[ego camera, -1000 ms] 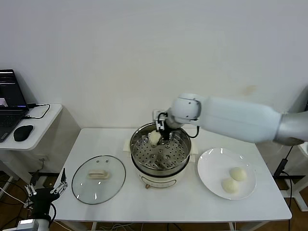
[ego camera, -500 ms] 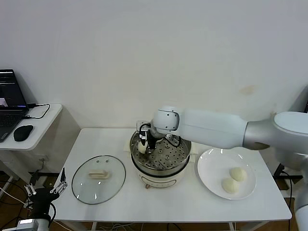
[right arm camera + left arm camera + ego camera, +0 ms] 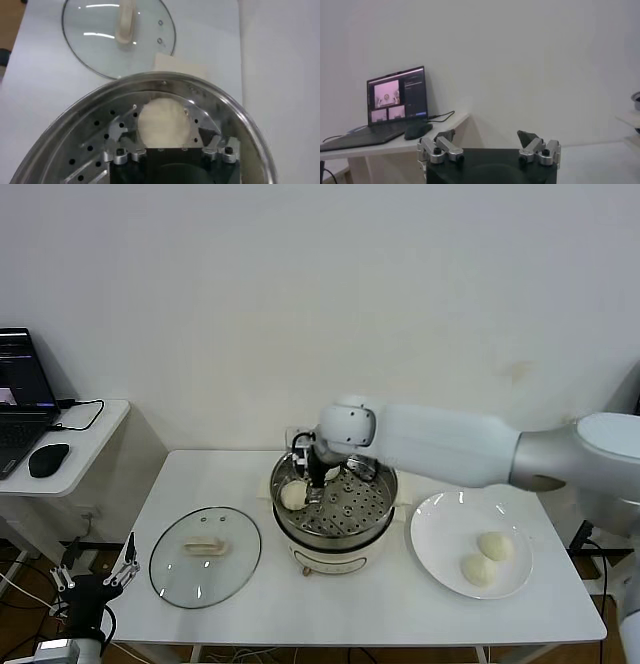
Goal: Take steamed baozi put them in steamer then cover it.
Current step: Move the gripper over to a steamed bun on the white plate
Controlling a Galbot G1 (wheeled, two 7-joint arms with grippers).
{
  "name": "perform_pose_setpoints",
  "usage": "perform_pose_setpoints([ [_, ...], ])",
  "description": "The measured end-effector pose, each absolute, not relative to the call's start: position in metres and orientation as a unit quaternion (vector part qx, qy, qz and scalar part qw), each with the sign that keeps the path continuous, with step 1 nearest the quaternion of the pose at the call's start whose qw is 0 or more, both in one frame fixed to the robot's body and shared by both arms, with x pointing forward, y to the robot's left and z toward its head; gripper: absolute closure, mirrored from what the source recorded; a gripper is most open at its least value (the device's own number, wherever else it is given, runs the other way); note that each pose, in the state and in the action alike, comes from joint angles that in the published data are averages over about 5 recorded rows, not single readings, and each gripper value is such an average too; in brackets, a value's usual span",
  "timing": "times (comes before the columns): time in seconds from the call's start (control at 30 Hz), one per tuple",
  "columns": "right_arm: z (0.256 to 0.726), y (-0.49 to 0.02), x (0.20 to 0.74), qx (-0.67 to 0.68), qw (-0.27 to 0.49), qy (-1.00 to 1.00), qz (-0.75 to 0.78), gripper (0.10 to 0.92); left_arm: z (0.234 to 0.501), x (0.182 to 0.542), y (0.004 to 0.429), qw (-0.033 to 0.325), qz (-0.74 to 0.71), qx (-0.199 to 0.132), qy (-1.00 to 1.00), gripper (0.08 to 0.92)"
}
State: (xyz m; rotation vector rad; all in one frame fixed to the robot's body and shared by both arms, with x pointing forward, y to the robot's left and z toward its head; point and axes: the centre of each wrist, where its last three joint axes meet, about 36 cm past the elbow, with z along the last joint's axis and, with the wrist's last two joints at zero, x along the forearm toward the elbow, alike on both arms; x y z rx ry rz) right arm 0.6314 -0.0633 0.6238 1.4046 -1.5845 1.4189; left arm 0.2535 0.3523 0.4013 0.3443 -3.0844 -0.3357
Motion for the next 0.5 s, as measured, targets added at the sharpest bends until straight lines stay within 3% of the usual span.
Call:
perform_pose_setpoints([
  [0.23, 0.660, -0.131, 0.625, 0.533, 0.287, -0.565, 0.560, 0.200, 0.402, 0.253, 0.351, 0.009, -0.107, 0.106, -0.988, 0.177],
  [0.5, 0.664, -0.232, 0.594, 0.531, 0.304, -0.538, 0.579, 0.200, 0.403, 0.252, 0.349, 0.010, -0.108, 0.101, -0.989, 0.177],
])
